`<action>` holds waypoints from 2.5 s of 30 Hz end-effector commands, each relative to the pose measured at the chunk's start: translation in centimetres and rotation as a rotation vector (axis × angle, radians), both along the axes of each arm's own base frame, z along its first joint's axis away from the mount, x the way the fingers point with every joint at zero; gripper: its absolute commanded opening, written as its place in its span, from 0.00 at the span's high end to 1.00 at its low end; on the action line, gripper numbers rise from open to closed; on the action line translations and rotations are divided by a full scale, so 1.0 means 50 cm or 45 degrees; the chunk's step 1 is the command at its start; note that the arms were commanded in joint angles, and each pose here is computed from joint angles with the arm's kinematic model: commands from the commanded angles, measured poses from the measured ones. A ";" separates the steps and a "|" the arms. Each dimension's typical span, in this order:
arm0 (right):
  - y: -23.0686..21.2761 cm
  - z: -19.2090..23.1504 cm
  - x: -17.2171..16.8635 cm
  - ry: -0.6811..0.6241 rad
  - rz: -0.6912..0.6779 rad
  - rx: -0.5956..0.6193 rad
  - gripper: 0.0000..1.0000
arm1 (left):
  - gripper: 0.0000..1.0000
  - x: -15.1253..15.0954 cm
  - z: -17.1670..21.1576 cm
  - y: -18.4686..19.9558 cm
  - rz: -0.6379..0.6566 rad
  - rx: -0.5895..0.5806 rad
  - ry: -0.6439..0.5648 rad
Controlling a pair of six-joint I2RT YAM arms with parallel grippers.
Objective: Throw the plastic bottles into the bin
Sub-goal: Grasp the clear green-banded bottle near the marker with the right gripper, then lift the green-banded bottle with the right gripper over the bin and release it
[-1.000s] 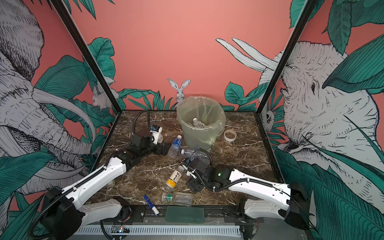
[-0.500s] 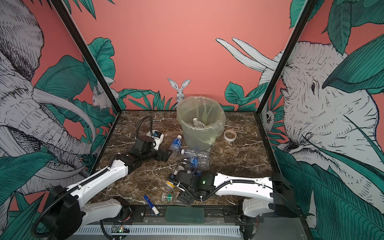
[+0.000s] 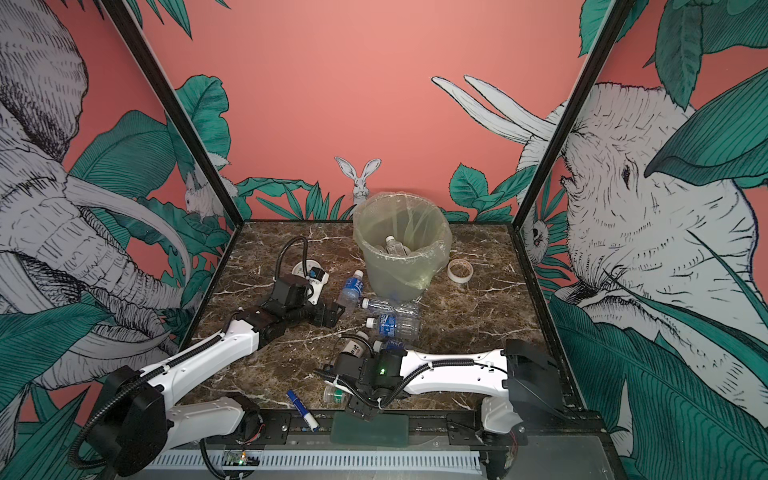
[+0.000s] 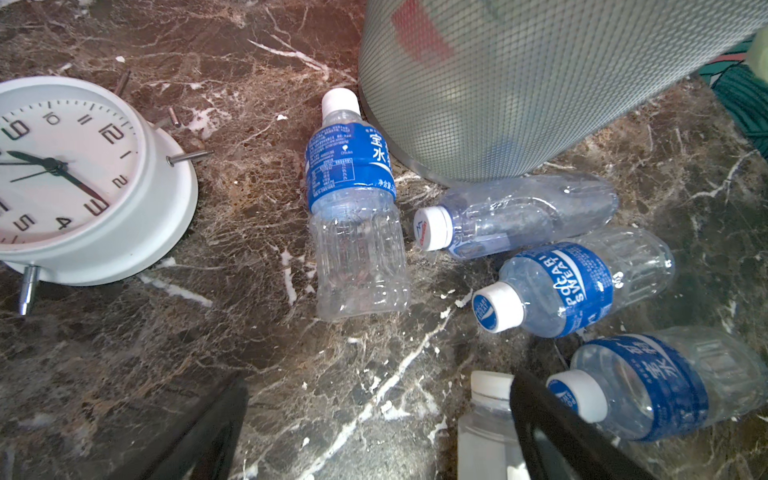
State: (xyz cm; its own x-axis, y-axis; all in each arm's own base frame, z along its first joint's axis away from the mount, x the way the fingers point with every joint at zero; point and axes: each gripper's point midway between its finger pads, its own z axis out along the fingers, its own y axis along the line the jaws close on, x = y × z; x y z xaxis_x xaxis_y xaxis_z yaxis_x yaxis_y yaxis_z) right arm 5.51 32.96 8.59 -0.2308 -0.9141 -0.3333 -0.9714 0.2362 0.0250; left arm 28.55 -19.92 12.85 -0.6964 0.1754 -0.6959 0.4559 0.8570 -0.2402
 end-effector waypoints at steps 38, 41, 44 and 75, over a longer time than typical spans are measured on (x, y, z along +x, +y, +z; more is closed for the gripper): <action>-0.017 -0.115 0.062 -0.064 -0.067 -0.257 0.26 | 0.00 -0.015 -0.038 0.025 0.050 -0.031 0.061; -0.020 -0.122 0.067 -0.065 -0.072 -0.273 0.26 | 0.00 -0.015 -0.037 0.025 0.050 -0.032 0.060; -0.019 -0.113 0.070 -0.078 -0.071 -0.258 0.30 | 0.00 -0.015 -0.036 0.025 0.049 -0.034 0.059; -0.203 0.239 0.200 -0.688 -0.727 0.716 0.46 | 0.00 -0.022 -0.043 0.014 0.014 -0.050 0.103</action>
State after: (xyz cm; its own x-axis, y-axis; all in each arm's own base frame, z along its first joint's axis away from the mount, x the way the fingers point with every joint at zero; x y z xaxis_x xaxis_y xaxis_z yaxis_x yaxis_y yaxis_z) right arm 14.00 24.17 17.79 -0.2784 -0.5363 -0.7968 -0.7314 0.6561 -0.1861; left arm 27.75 -19.23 10.93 -0.7412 0.1449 -0.6555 0.4277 0.8545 -0.2947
